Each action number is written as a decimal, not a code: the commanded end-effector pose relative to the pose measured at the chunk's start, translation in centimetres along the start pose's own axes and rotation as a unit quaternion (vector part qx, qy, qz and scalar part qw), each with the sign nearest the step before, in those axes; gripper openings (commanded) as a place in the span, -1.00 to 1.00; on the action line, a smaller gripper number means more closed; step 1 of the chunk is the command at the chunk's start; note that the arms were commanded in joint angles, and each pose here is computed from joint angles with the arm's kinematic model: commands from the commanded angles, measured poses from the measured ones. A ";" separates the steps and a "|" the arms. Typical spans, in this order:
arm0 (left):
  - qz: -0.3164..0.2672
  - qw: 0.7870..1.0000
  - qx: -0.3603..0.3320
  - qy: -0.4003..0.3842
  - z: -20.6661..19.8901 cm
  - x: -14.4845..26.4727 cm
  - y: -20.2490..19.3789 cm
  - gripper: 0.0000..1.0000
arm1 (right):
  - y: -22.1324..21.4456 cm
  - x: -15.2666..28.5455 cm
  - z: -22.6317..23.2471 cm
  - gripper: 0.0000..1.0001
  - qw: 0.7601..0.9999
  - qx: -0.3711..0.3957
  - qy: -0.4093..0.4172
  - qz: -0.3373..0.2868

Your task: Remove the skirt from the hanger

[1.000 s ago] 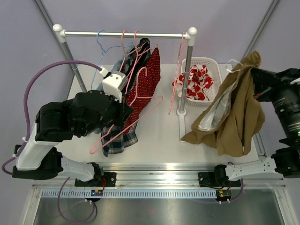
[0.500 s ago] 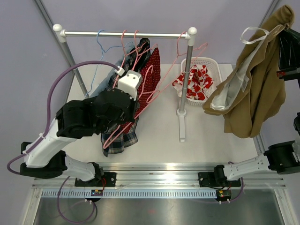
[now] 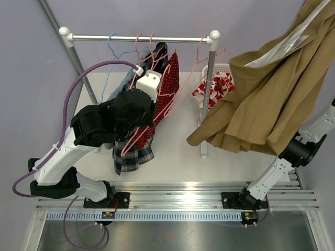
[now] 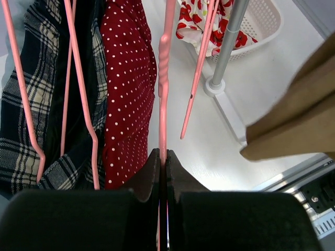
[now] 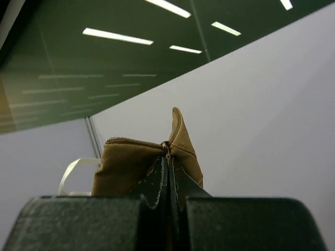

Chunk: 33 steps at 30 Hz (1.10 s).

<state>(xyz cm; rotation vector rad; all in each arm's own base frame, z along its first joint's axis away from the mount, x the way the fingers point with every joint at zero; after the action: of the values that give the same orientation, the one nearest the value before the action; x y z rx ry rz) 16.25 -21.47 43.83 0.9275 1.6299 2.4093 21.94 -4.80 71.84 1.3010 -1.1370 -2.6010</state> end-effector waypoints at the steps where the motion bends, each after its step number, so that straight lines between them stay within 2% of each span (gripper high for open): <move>1: -0.032 0.999 0.009 -0.005 0.1 0.0 1.7 -1.00 | 1.4 -1.9 -7.6 -1.00 0.988 0.119 -0.062 -0.082; 7: -0.025 0.999 0.014 0.014 0.0 -1.2 0.9 -1.00 | -1.8 -5.1 -11.0 -1.00 0.988 0.107 -0.030 -0.109; 13: -0.038 0.999 0.031 0.018 0.3 -1.3 0.5 -1.00 | -9.0 -7.5 -14.2 -1.00 0.994 0.086 -0.033 -0.060; 20: -0.031 0.999 0.039 0.018 0.5 -1.2 -0.9 -1.00 | -15.4 -8.1 -19.1 -1.00 0.993 0.074 -0.091 -0.008; 22: -0.039 0.998 0.048 0.013 0.8 -0.6 -1.0 -1.00 | -17.3 -7.7 -21.5 -0.92 0.991 0.057 -0.118 0.017; 23: -0.040 0.998 0.051 0.013 0.9 -0.3 -1.1 -1.00 | -18.1 -7.6 -22.3 -0.79 0.990 0.051 -0.126 0.027; 24: -0.036 0.998 0.049 0.014 0.8 -0.4 -1.5 -1.00 | -18.7 -7.4 -22.7 -0.55 0.990 0.045 -0.132 0.035; 25: -0.042 0.998 0.054 0.014 1.1 0.0 -1.5 -1.00 | -19.7 -6.8 -23.9 0.25 0.986 0.035 -0.155 0.046; 26: -0.041 0.998 0.054 0.015 1.2 0.0 -1.6 -1.00 | -20.1 -6.7 -23.9 0.79 0.985 0.032 -0.161 0.050; 27: -0.041 0.998 0.054 0.013 1.2 0.1 -1.6 -1.00 | -20.5 -6.4 -24.2 0.98 0.983 0.028 -0.171 0.054; 33: -0.051 0.996 0.072 0.003 1.6 1.2 -1.7 -1.00 | -20.7 -3.7 -25.3 0.99 0.958 0.019 -0.280 0.052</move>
<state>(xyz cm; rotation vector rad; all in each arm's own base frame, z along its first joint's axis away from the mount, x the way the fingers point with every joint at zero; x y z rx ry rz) 15.96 -19.22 41.86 0.8809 1.7379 2.3602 48.70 -1.39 54.04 0.6093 -0.2408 -2.9879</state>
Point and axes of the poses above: each gripper's point midway between its finger pads, its own x axis back along the fingers, its own z axis along the line the jaws close on, y = z × x, the point moved 5 cm from there along x, back along the fingers, and after that the axes turned 15 degrees about -x, right-handed, at the moved point
